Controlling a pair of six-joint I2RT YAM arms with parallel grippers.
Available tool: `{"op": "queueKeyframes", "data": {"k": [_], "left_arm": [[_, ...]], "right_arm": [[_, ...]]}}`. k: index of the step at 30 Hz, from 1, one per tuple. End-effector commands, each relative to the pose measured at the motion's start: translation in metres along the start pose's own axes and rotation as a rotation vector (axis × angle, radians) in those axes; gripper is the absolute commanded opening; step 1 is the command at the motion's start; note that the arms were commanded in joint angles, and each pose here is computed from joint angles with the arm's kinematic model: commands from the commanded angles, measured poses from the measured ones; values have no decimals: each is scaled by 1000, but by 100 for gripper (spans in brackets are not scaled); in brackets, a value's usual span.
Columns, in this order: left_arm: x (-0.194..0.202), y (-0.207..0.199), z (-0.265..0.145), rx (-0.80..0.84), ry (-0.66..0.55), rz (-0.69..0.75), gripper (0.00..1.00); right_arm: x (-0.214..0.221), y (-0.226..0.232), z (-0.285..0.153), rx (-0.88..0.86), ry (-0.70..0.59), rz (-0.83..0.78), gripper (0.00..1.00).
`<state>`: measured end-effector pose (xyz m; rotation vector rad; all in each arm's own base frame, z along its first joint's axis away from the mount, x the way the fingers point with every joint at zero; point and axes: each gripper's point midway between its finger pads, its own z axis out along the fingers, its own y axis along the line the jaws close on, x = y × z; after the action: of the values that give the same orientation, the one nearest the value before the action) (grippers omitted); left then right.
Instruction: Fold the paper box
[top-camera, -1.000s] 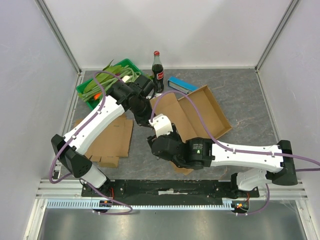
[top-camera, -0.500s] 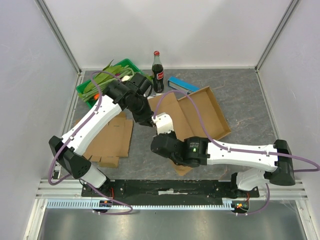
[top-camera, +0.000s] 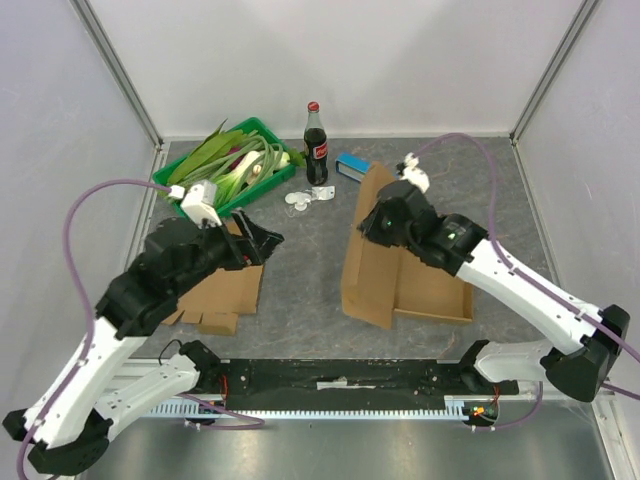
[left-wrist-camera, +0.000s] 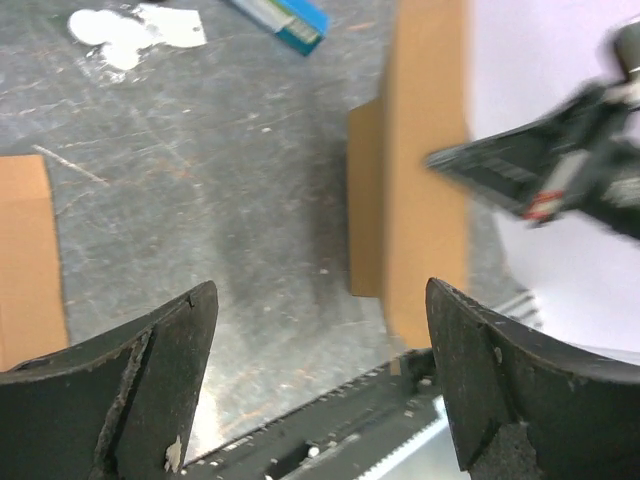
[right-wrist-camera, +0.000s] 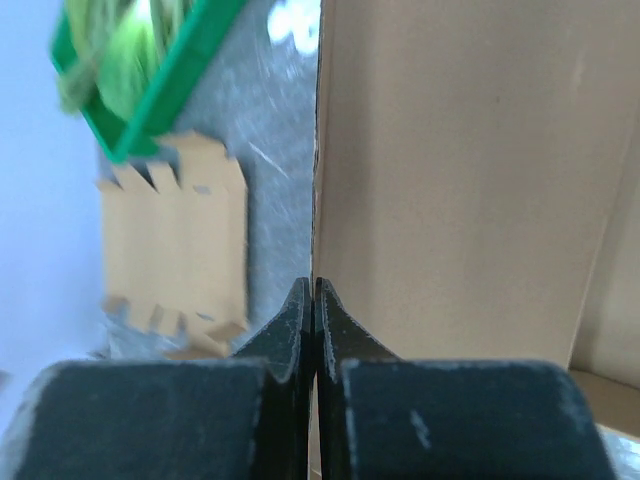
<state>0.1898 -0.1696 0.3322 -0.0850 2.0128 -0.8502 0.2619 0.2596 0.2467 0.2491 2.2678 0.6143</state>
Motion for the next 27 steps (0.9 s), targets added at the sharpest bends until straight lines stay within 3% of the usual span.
{"op": "queueKeyframes", "data": {"k": [1,4,7,11,16,19,23,27], "left_arm": [[15,34,66,-99,-24,119,89],[24,48,101,-172,27,132,92],[11,65,129,-224,-22,85,94],[19,103,189,-244,63,-48,92],[10,139,242,-181,106,-269,84],[9,172,267,-294,81,-303,84],[10,206,292,-327,29,-415,85],[19,222,316,-289,-3,-497,80]], "right_arm": [[-88,20,-25,-114,-207,386,0],[-128,-1,-22,-135,-327,605,0],[-151,-33,-17,-104,-467,774,0],[-181,-75,-15,18,-677,805,0],[-195,-116,-2,92,-730,852,0],[-199,-134,-2,117,-762,870,0],[-204,-136,-1,102,-766,861,0],[-212,-132,-4,76,-780,849,0]]}}
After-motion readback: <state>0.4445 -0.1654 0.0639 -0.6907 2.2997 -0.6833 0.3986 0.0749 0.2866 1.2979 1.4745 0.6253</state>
